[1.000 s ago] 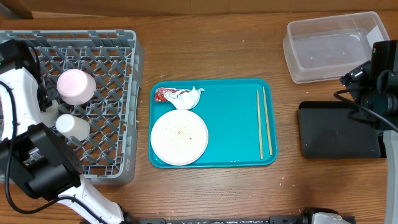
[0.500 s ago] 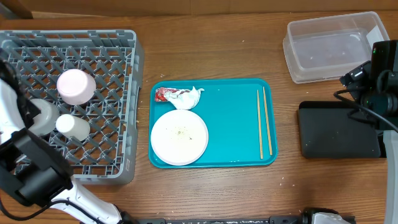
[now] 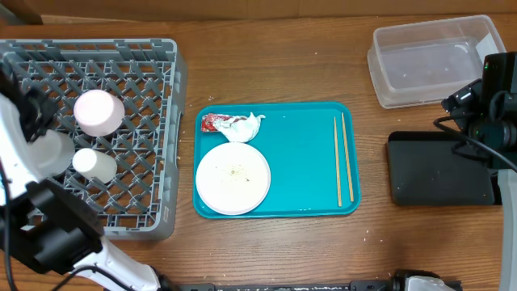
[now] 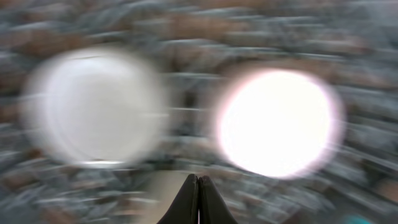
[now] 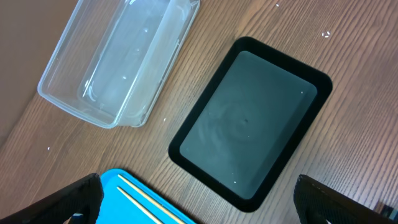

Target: Sort waste into correct bins and load items into the dishwasher

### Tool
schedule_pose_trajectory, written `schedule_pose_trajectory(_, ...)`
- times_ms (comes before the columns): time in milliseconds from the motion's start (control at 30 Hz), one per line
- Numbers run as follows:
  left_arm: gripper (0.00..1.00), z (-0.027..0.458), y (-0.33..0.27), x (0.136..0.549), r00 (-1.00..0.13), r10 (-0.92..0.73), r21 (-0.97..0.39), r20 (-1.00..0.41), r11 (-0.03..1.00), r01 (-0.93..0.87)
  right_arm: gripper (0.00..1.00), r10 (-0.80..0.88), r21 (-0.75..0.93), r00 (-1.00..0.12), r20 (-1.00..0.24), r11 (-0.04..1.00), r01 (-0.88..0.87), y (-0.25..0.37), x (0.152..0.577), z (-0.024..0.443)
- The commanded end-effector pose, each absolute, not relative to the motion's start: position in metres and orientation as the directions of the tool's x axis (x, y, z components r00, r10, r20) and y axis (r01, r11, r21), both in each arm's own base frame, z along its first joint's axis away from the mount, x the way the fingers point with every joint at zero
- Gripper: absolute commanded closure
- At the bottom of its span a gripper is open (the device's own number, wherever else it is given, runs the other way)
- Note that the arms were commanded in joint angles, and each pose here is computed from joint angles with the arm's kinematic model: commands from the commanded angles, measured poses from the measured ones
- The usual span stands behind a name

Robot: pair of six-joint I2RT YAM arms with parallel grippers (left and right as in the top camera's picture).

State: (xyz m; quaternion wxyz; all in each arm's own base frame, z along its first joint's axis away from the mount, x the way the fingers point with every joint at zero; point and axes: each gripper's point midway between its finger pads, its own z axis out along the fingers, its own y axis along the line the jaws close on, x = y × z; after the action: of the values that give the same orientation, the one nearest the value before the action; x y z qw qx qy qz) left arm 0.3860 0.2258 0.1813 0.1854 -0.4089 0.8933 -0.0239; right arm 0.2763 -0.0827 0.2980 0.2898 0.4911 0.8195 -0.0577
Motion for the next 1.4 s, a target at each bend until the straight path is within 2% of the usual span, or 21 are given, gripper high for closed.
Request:
schedule_pose_trajectory(0, 0.96, 0.244, 0.137, 0.427, -0.673, -0.657, -0.498, -0.339, 0.732, -0.465, 0.00, 0.774, 0.201, -0.334, -0.538, 0.503, 0.841, -0.085, 0.276, 0.302)
schedule_pose_trajectory(167, 0.96, 0.264, 0.054, 0.440, -0.783, -0.470, -0.501, -0.406, 0.832, -0.239, 0.00, 0.774, 0.201, -0.334, -0.539, 0.503, 0.841, -0.085, 0.276, 0.302)
schedule_pose_trajectory(333, 0.96, 0.256, -0.033, 0.442, -0.870, -0.248, -0.446, -0.427, 0.894, -0.036, 0.00, 0.774, 0.201, -0.334, -0.539, 0.503, 0.841, -0.085, 0.276, 0.302)
schedule_pose_trajectory(367, 0.91, 0.252, -0.049, 0.440, -0.881, -0.212, -0.431, -0.423, 0.902, -0.010, 0.00, 0.774, 0.201, -0.334, -0.539, 0.503, 0.841, -0.085, 0.276, 0.302)
schedule_pose_trajectory(400, 0.50, 0.245, -0.072, 0.438, -0.895, -0.157, -0.412, -0.418, 0.911, 0.032, 0.00, 0.774, 0.201, -0.334, -0.539, 0.503, 0.841, -0.085, 0.276, 0.302)
schedule_pose_trajectory(467, 0.00, 0.236, -0.105, 0.431, -0.912, -0.086, -0.407, -0.401, 0.909, 0.093, 0.01, 0.774, 0.201, -0.334, -0.539, 0.503, 0.841, -0.085, 0.276, 0.302)
schedule_pose_trajectory(600, 0.00, 0.220, -0.164, 0.412, -0.931, 0.052, -0.403, -0.361, 0.892, 0.206, 0.00, 0.774, 0.201, -0.334, -0.539, 0.503, 0.841, -0.085, 0.276, 0.302)
schedule_pose_trajectory(633, 0.14, 0.217, -0.173, 0.410, -0.930, 0.079, -0.395, -0.359, 0.890, 0.228, 0.00, 0.774, 0.201, -0.334, -0.539, 0.503, 0.841, -0.085, 0.276, 0.302)
schedule_pose_trajectory(667, 0.44, 0.206, -0.185, 0.406, -0.926, 0.128, -0.335, -0.354, 0.907, 0.254, 0.00, 0.774, 0.201, -0.334, -0.539, 0.503, 0.841, -0.085, 0.276, 0.302)
schedule_pose_trajectory(700, 0.54, 0.200, -0.188, 0.406, -0.926, 0.139, -0.294, -0.351, 0.923, 0.249, 0.00, 0.774, 0.201, -0.334, -0.539, 0.503, 0.841, -0.085, 0.276, 0.302)
schedule_pose_trajectory(867, 0.59, 0.165, -0.180, 0.414, -0.943, 0.071, -0.068, -0.324, 0.993, 0.099, 0.00, 0.774, 0.201, -0.334, -0.539, 0.503, 0.841, -0.085, 0.276, 0.302)
schedule_pose_trajectory(900, 0.64, 0.157, -0.178, 0.415, -0.947, 0.057, -0.033, -0.317, 0.997, 0.071, 0.00, 0.774, 0.201, -0.334, -0.539, 0.503, 0.841, -0.085, 0.276, 0.302)
schedule_pose_trajectory(967, 0.73, 0.143, -0.177, 0.416, -0.954, 0.035, 0.002, -0.299, 0.999, 0.036, 0.00, 0.774, 0.201, -0.334, -0.539, 0.503, 0.841, -0.085, 0.276, 0.302)
schedule_pose_trajectory(1100, 0.79, 0.116, -0.179, 0.417, -0.969, 0.010, 0.019, -0.247, 1.000, 0.005, 0.00, 0.774, 0.201, -0.334, -0.539, 0.503, 0.841, -0.085, 0.276, 0.302)
schedule_pose_trajectory(1367, 0.78, 0.089, -0.163, 0.413, -0.985, 0.001, 0.084, -0.170, 0.996, -0.013, 0.00, 0.774, 0.201, -0.334, -0.539, 0.503, 0.841, -0.085, 0.276, 0.302)
